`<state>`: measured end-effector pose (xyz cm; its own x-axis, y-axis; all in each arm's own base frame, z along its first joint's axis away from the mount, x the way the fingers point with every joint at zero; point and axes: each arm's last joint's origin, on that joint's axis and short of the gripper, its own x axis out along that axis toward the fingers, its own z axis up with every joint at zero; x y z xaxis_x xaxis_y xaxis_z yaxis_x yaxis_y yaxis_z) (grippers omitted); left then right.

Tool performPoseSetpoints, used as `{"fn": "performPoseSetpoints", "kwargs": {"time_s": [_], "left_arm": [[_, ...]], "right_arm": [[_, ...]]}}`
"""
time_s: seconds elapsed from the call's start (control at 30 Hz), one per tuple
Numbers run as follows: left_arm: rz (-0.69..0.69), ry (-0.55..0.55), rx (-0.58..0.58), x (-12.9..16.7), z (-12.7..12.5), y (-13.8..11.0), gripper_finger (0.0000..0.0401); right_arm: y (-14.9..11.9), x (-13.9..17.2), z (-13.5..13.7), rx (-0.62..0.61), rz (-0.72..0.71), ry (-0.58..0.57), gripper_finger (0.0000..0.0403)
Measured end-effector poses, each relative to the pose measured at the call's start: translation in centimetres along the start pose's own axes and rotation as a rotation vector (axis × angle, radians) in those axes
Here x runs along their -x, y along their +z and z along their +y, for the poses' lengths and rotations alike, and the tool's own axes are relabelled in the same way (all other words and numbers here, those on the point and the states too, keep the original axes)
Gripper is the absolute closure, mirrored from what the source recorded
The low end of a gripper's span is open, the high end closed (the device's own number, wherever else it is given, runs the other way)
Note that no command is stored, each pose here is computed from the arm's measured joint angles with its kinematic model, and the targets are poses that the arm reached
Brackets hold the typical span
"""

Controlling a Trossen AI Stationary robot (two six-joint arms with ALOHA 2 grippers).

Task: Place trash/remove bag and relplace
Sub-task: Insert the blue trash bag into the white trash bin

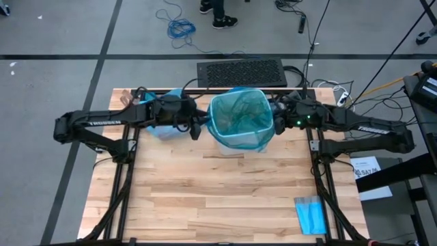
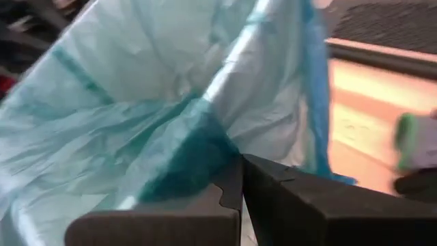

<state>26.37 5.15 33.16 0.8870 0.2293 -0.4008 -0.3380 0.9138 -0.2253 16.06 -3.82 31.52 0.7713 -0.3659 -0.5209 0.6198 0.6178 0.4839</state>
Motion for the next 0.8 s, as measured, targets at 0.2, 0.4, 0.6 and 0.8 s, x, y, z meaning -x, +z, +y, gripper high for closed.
{"fn": "performPoseSetpoints", "kwargs": {"time_s": [0.2, 0.4, 0.6, 0.8], "left_arm": [[0.065, -0.008, 0.017, -1.5, 1.1, -0.5, 0.0288], [0.072, 0.017, 0.026, -1.8, 1.9, -0.5, 0.0288], [0.075, 0.029, 0.04, -1.8, 2.3, -0.5, 0.0288], [0.074, -0.024, 0.083, -0.3, 1.3, -0.3, 0.0288]], "right_arm": [[-0.2, -1.1, 0.5, 0.01, 0.02, 0.044, 0.0403], [-0.4, -1.3, 0.7, 0.014, 0.068, 0.088, 0.0403], [-0.4, -1.3, 0.8, 0.023, 0.075, 0.099, 0.0403], [-0.7, 0.8, -0.2, 0.038, 0.086, 0.084, 0.0403]]}}
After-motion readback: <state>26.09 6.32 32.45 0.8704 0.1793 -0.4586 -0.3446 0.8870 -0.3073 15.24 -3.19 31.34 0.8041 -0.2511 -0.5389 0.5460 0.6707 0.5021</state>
